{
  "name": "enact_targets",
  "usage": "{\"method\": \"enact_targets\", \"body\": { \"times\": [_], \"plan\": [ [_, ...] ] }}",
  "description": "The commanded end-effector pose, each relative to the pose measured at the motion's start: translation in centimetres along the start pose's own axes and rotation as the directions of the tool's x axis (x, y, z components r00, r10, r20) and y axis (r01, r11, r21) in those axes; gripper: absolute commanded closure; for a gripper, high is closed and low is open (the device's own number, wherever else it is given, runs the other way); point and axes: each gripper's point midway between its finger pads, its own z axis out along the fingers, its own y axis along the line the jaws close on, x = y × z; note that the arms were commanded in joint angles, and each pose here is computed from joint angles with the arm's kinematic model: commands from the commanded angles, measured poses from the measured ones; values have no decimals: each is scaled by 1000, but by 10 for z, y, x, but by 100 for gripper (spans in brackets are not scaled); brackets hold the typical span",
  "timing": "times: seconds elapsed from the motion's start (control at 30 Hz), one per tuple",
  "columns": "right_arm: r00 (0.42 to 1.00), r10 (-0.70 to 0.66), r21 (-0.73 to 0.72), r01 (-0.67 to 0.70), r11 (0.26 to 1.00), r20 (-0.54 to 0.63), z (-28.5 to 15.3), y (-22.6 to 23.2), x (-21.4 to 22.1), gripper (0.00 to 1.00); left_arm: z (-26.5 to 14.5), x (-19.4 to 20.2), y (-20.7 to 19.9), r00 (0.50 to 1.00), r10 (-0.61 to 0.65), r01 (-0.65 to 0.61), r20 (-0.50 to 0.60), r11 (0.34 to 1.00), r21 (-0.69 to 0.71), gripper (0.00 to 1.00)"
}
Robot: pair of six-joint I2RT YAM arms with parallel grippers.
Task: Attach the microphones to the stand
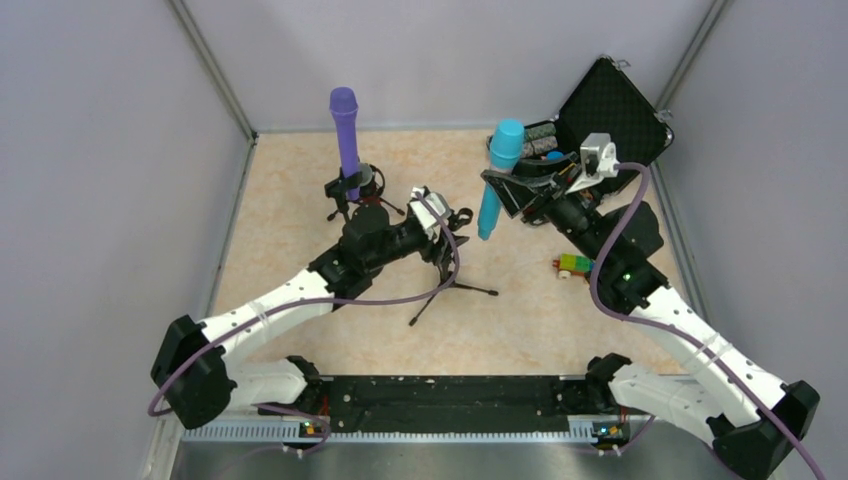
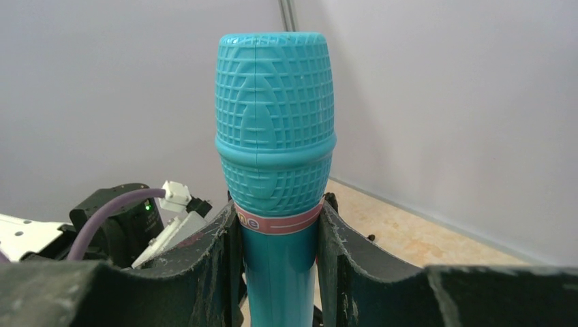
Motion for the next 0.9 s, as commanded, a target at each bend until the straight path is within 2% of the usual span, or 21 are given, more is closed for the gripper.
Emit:
{"method": "enact_targets", "body": {
  "times": [0.0, 0.2, 0.47, 0.77, 0.87],
  "plan": [
    [995, -62, -10, 63, 998, 80, -5, 1, -20, 100, -10, -25, -3, 998, 53, -53, 37, 998, 22, 76],
    [990, -73, -61, 81, 995, 123, -9, 10, -21, 100, -17, -36, -15, 997, 62, -66, 43, 992, 104, 100],
    [981, -76, -131, 100, 986, 176, -14, 21, -22, 100, -28, -37, -32, 991, 121, -131, 53, 962, 238, 100],
    [960, -51, -199, 109, 974, 276, -25, 33, -26, 100, -41, -26, -44, 987, 134, -155, 91, 944, 290, 100],
    [961, -35, -216, 97, 971, 273, -24, 34, -21, 100, -46, -24, -51, 986, 126, -153, 106, 937, 315, 100]
  ]
}}
